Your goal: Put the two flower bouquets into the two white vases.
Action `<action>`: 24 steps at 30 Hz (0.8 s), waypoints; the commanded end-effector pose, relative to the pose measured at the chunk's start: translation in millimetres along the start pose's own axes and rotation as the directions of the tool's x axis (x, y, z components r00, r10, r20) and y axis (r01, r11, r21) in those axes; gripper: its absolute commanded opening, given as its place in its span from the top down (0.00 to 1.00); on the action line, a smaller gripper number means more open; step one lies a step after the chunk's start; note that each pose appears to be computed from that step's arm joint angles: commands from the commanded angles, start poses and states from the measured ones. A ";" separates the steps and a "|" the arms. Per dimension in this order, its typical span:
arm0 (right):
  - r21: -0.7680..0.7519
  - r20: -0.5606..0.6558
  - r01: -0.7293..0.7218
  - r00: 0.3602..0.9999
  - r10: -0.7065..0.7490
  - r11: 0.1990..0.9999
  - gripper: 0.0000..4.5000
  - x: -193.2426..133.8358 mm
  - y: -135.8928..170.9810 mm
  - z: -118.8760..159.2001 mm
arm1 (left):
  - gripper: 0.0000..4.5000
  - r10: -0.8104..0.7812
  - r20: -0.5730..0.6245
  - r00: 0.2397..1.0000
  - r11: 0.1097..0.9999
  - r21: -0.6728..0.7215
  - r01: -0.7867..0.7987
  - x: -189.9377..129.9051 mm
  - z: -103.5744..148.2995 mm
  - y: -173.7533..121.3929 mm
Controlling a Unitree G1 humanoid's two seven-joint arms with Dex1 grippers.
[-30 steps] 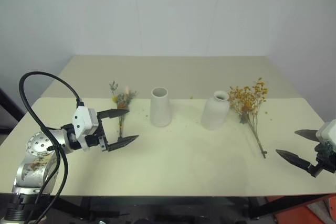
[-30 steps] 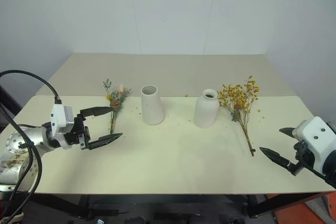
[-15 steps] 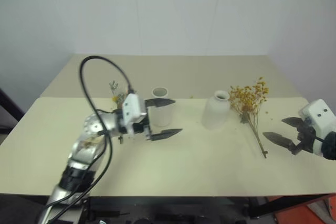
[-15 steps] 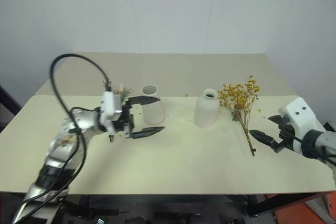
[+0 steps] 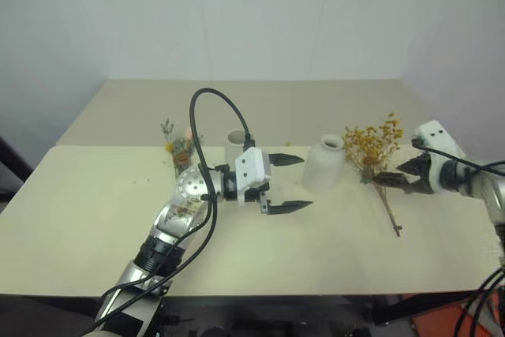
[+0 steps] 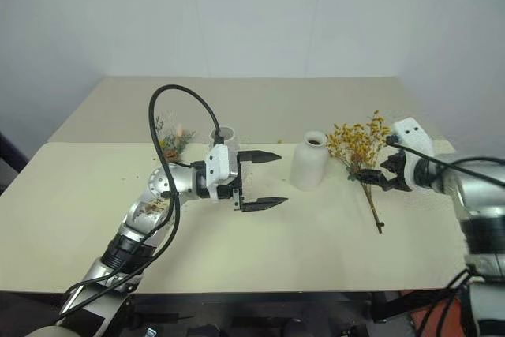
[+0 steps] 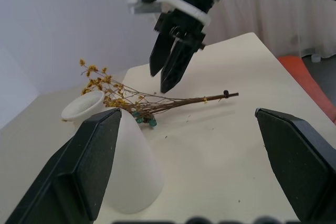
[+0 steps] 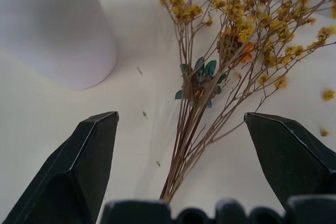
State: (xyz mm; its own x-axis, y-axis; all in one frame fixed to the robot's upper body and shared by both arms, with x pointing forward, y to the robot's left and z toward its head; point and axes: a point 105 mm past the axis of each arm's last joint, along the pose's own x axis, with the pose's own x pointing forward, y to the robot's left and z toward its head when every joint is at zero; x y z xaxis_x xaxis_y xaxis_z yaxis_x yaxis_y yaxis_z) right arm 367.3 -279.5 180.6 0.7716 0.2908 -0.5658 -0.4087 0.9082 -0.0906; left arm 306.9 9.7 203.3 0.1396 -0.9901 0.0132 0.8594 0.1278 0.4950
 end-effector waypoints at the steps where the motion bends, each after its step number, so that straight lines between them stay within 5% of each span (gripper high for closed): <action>1: 0.035 -0.050 0.023 0.999 -0.022 0.999 0.00 7.7 -8.1 1.1 | 0.01 0.024 0.027 0.999 0.998 0.051 -0.025 -2.0 10.8 5.4; 18: 0.138 -0.171 0.094 0.983 -0.070 0.986 0.00 29.2 -26.6 -9.9 | 0.01 0.023 0.003 1.000 0.998 0.054 -0.023 -7.0 7.4 0.3; 24: 0.139 -0.189 0.103 0.979 -0.076 0.985 0.43 26.0 -29.4 -12.5 | 0.00 0.019 -0.014 1.000 0.998 0.057 -0.018 -7.3 3.5 0.8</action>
State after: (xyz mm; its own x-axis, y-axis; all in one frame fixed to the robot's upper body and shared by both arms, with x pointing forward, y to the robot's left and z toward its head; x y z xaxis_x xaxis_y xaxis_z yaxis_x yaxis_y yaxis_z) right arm 391.0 -299.2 141.9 0.6674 0.1666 -0.7258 -0.2573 0.9662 -0.0148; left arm 307.9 18.3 200.8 0.1723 -0.9850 -0.0022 0.8458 0.1468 0.5130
